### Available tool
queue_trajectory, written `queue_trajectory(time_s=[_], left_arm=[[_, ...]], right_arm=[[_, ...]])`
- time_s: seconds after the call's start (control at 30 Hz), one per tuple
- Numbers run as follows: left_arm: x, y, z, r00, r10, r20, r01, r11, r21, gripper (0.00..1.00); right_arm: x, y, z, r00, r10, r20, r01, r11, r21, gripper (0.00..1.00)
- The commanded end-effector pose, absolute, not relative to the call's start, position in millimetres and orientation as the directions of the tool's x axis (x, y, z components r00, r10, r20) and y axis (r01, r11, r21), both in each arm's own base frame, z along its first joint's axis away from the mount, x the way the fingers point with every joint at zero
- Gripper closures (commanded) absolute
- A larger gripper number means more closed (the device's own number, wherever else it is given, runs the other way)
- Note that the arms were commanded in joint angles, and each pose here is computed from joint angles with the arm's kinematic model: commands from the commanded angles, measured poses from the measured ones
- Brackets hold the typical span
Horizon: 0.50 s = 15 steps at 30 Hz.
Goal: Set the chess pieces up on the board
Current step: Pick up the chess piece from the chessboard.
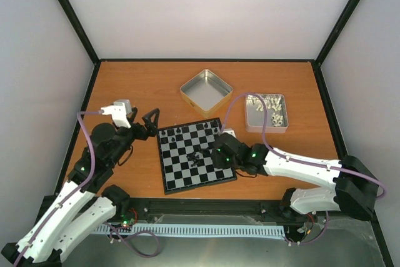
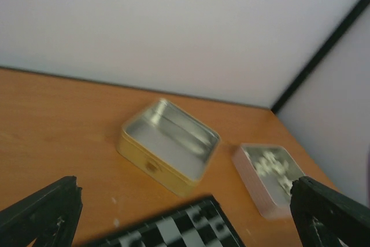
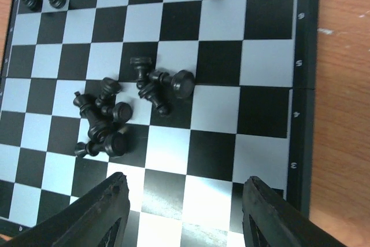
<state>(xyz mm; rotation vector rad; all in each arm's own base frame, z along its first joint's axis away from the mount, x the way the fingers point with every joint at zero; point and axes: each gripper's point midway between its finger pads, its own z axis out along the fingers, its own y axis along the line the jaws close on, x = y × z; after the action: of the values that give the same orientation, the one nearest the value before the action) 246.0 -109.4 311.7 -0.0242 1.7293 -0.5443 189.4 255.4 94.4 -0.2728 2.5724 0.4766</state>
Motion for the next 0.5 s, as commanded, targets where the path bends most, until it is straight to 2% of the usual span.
queue_trajectory(time_s=[0.0,0.1,0.2,0.33,0.47], left_arm=[[230,-148,260,-0.514,-0.34,-0.788,0.333,0.767,-0.548,0.0],[227,-154,228,-0.597,-0.375,-0.709,0.278,0.732,-0.622,0.02],[226,-154,212,-0.624,-0.393,-0.676,0.239,0.727,-0.643,0.04],[227,-152,204,-0.623,-0.385,-0.681,0.234,0.74,-0.631,0.08],[228,-153,196,-0.62,-0.354,-0.7,0.25,0.756,-0.604,0.12]], right_arm=[[189,274,100,-0.845,-0.081,-0.528,-0.317,0.871,0.374,0.46],[190,285,98,-0.855,-0.085,-0.511,-0.322,0.86,0.396,0.46],[195,294,94,-0.86,-0.098,-0.502,-0.322,0.866,0.382,0.52],[209,295,88,-0.847,-0.115,-0.519,-0.31,0.9,0.306,0.66],[226,286,82,-0.841,-0.122,-0.527,-0.27,0.939,0.214,0.69]])
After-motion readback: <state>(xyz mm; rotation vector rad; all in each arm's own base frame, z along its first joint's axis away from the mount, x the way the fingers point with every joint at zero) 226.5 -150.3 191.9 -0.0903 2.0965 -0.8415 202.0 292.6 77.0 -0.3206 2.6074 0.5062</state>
